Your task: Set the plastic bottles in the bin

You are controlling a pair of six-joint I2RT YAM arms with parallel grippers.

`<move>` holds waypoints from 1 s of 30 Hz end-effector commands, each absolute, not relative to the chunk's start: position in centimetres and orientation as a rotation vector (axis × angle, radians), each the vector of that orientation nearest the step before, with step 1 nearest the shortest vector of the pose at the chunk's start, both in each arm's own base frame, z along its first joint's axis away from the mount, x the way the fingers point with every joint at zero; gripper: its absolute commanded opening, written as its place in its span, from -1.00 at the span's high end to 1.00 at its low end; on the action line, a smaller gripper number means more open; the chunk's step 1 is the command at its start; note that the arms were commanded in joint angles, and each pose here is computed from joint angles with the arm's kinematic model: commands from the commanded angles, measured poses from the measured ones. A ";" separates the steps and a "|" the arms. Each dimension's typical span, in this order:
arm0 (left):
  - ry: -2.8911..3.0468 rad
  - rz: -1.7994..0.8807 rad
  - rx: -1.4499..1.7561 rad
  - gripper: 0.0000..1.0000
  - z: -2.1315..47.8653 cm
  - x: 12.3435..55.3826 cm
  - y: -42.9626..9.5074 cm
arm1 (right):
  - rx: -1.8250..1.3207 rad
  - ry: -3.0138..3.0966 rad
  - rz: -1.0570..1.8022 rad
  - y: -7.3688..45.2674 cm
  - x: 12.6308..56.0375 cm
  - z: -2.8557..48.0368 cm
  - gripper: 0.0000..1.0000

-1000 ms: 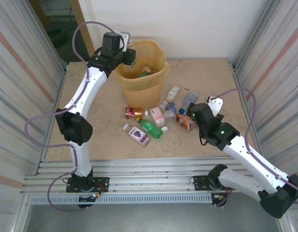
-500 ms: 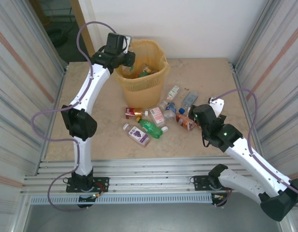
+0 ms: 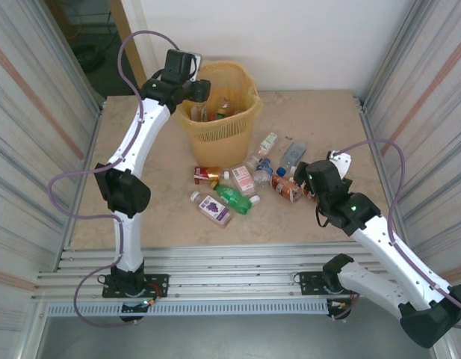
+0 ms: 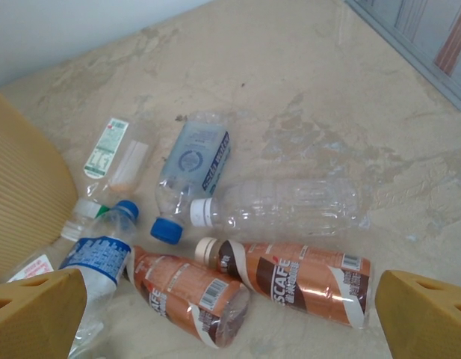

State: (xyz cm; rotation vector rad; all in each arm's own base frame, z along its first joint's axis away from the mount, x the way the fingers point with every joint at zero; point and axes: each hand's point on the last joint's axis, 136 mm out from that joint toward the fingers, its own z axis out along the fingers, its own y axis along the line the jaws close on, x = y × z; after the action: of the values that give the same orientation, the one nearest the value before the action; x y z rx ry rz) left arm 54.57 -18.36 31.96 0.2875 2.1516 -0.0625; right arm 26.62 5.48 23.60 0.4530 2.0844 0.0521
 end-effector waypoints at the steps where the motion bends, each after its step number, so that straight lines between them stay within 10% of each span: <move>1: 2.101 -0.077 0.293 -0.41 34.5 54.0 -18.7 | 0.423 2.113 0.035 5.4 26.4 22.8 -0.95; 19: 1.935 -0.288 0.396 -0.97 42.5 46.9 -21.9 | 0.394 2.188 0.017 6.0 26.7 21.2 -0.95; 30: 1.799 -0.374 0.308 -0.98 45.2 39.8 -19.4 | 0.337 2.218 0.090 7.7 27.1 20.2 -0.95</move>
State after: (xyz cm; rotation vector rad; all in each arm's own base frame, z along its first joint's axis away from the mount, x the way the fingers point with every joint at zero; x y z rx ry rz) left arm 41.42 -20.38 42.36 0.3819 1.9036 -0.3248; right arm 27.03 7.19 20.68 0.3793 2.2047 0.0745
